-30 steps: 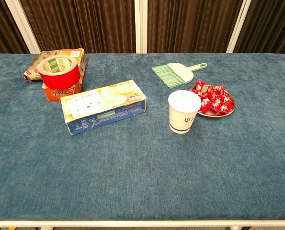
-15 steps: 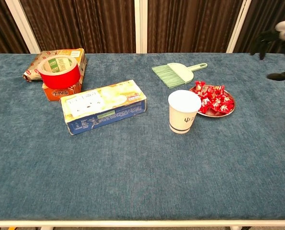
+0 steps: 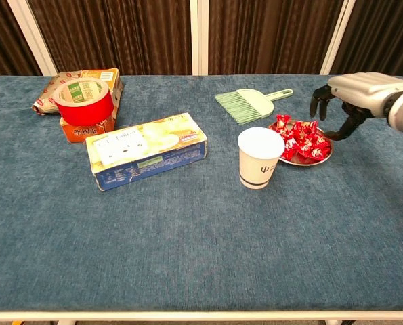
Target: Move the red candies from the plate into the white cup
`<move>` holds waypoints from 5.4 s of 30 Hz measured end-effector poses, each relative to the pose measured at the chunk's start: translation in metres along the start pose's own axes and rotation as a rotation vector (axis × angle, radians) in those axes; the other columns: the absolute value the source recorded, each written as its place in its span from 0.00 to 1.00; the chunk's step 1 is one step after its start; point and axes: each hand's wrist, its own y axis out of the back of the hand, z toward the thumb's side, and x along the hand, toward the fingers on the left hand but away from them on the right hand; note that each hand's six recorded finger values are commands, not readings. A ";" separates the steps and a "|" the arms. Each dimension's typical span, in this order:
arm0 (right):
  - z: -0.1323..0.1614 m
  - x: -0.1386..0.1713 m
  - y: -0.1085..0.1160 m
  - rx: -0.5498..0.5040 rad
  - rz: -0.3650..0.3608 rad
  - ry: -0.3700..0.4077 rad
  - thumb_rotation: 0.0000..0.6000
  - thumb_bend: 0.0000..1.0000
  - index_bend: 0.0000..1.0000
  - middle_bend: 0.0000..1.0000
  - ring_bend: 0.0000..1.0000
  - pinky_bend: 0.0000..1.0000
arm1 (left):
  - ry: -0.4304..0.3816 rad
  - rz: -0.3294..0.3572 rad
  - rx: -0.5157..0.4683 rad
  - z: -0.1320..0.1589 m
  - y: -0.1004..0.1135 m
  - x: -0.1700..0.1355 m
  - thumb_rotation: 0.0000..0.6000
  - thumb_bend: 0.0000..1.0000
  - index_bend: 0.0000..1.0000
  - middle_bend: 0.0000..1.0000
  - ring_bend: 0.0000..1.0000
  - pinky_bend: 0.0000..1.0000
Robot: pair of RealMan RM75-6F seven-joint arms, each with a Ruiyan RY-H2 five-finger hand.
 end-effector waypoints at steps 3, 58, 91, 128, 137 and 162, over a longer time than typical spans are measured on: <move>0.005 -0.006 0.006 -0.010 -0.028 0.001 1.00 0.26 0.37 0.44 0.88 0.89 | -0.003 -0.001 -0.003 -0.001 0.001 0.002 0.48 0.14 0.17 0.16 0.10 0.20; 0.031 -0.044 -0.016 0.099 0.096 0.002 1.00 0.31 0.56 1.00 1.00 1.00 | 0.032 -0.012 -0.048 -0.018 -0.003 0.001 0.47 0.13 0.17 0.16 0.10 0.20; 0.102 0.012 0.070 0.090 -0.153 0.243 1.00 0.38 0.66 1.00 1.00 1.00 | 0.036 -0.005 -0.062 -0.017 -0.001 0.000 0.46 0.13 0.17 0.16 0.10 0.20; 0.057 -0.012 0.049 0.173 -0.040 0.085 1.00 0.16 0.43 1.00 1.00 1.00 | 0.039 -0.008 -0.075 -0.020 0.000 -0.001 0.46 0.11 0.17 0.16 0.10 0.20; 0.040 -0.027 0.012 0.318 0.128 0.057 1.00 0.19 0.43 1.00 1.00 1.00 | 0.039 -0.002 -0.080 -0.020 0.003 -0.001 0.46 0.11 0.17 0.16 0.10 0.20; 0.046 -0.038 -0.018 0.407 0.221 0.096 1.00 0.21 0.51 1.00 1.00 1.00 | 0.044 -0.002 -0.113 -0.025 0.001 0.003 0.45 0.11 0.17 0.16 0.10 0.20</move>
